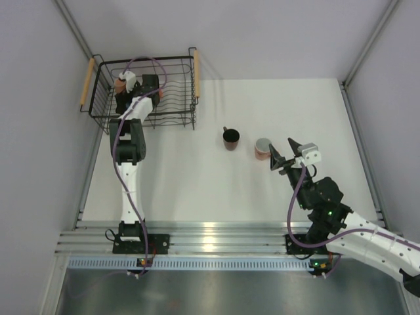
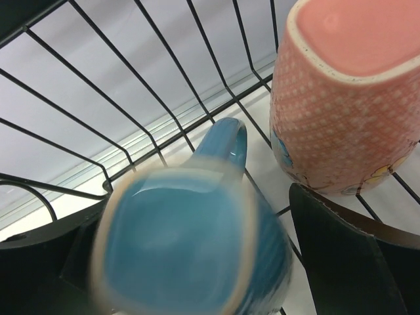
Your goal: Load the cups into the dish rack
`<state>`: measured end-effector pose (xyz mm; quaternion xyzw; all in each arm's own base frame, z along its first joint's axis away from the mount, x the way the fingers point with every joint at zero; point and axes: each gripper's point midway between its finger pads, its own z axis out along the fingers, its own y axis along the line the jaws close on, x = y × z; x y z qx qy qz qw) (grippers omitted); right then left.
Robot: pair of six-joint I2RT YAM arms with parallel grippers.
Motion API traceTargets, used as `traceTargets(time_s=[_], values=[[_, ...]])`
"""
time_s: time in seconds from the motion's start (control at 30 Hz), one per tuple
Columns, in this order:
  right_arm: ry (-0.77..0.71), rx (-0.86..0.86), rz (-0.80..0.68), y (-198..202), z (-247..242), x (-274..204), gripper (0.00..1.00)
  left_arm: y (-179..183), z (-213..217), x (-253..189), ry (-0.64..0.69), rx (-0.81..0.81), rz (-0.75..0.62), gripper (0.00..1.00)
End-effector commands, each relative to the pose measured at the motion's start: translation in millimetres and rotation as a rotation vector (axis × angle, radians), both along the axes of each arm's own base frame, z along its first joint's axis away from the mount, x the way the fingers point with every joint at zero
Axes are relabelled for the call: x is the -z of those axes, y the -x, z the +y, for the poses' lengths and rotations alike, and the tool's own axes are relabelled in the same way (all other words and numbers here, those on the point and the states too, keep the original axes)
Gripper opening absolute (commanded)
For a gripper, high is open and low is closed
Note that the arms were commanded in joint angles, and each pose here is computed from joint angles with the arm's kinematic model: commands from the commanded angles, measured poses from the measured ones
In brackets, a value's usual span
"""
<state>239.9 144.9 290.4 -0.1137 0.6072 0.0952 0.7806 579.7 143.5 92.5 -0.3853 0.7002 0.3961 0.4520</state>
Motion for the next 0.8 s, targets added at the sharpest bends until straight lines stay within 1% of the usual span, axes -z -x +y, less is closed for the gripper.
traceTargets(time_s=[0.0, 0.17, 0.33, 0.53, 0.77], values=[[-0.017, -0.007, -0.004, -0.8, 0.0, -1.5, 0.61, 0.1, 3.4, -41.6, 0.006, -0.011, -0.097, 0.99], [-0.015, -0.007, -0.001, -1.7, 0.9, -0.7, 0.61, 2.6, 3.7, -41.2, 0.005, -0.015, -0.095, 0.99], [-0.006, -0.01, 0.003, -2.6, 2.6, 1.0, 0.61, 5.3, 1.5, -47.7, 0.016, -0.02, -0.127, 0.99], [-0.011, -0.027, -0.002, -0.9, 4.2, -1.2, 0.61, 9.7, -1.7, -74.6, 0.02, -0.023, -0.196, 0.99], [-0.011, -0.052, -0.006, 1.2, 7.9, -2.7, 0.61, 5.6, -7.4, -102.3, 0.018, 0.031, -0.251, 0.99]])
